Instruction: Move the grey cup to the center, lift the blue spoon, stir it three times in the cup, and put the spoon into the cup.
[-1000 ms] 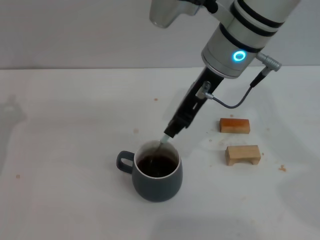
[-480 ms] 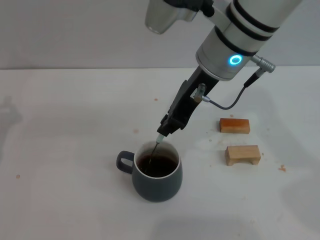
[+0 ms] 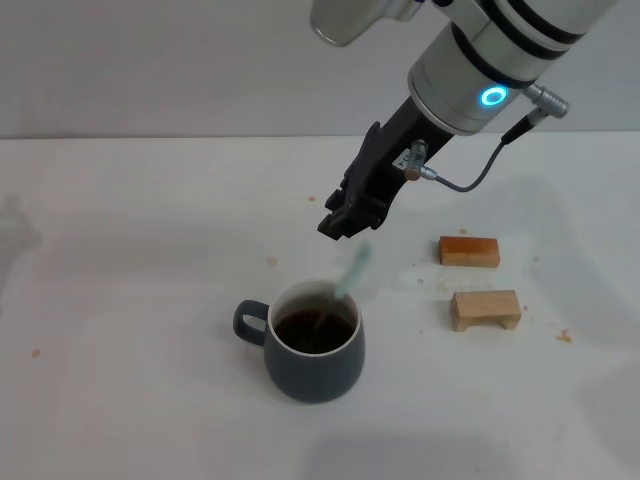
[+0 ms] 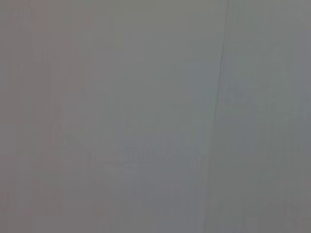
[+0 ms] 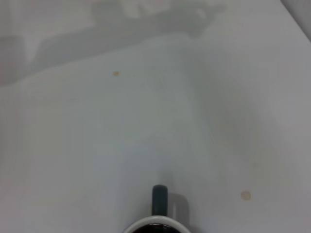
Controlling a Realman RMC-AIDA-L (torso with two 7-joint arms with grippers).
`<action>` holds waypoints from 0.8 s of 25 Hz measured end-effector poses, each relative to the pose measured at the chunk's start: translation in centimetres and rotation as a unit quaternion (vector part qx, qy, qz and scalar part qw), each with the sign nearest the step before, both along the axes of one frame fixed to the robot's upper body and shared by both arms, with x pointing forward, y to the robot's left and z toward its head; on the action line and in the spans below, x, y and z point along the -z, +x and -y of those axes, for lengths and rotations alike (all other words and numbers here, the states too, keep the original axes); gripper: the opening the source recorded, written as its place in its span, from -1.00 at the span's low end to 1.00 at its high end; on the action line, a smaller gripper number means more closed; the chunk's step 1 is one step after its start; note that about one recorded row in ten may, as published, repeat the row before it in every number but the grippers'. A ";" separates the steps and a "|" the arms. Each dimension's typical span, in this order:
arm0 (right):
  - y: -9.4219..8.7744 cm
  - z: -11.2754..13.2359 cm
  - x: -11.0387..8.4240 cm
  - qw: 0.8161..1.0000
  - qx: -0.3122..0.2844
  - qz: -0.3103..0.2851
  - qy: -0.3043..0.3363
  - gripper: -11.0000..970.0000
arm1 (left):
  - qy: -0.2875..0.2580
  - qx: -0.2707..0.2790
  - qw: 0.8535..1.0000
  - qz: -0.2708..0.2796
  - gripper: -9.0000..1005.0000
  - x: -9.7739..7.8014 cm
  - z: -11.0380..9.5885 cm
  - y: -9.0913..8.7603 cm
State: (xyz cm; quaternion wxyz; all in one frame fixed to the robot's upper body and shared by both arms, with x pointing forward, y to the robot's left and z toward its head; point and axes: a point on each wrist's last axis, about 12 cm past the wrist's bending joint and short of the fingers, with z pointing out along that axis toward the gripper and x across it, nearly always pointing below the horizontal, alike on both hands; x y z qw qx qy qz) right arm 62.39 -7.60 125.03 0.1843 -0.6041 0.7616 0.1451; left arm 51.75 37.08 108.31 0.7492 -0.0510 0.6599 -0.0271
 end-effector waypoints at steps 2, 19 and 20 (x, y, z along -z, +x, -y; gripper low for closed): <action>-0.2 -0.1 0.0 1.000 -0.011 0.003 0.002 -0.50 | 0.000 0.000 1.000 0.001 -0.99 0.0 0.0 0.0; 0.9 6.4 0.0 0.954 0.153 0.187 0.180 -0.45 | 0.004 -0.003 1.000 -0.010 -0.99 0.5 -0.4 -0.1; 0.8 7.1 0.2 0.946 0.165 0.200 0.193 -0.45 | 0.003 -0.003 1.000 -0.012 -0.99 0.6 -0.3 -0.2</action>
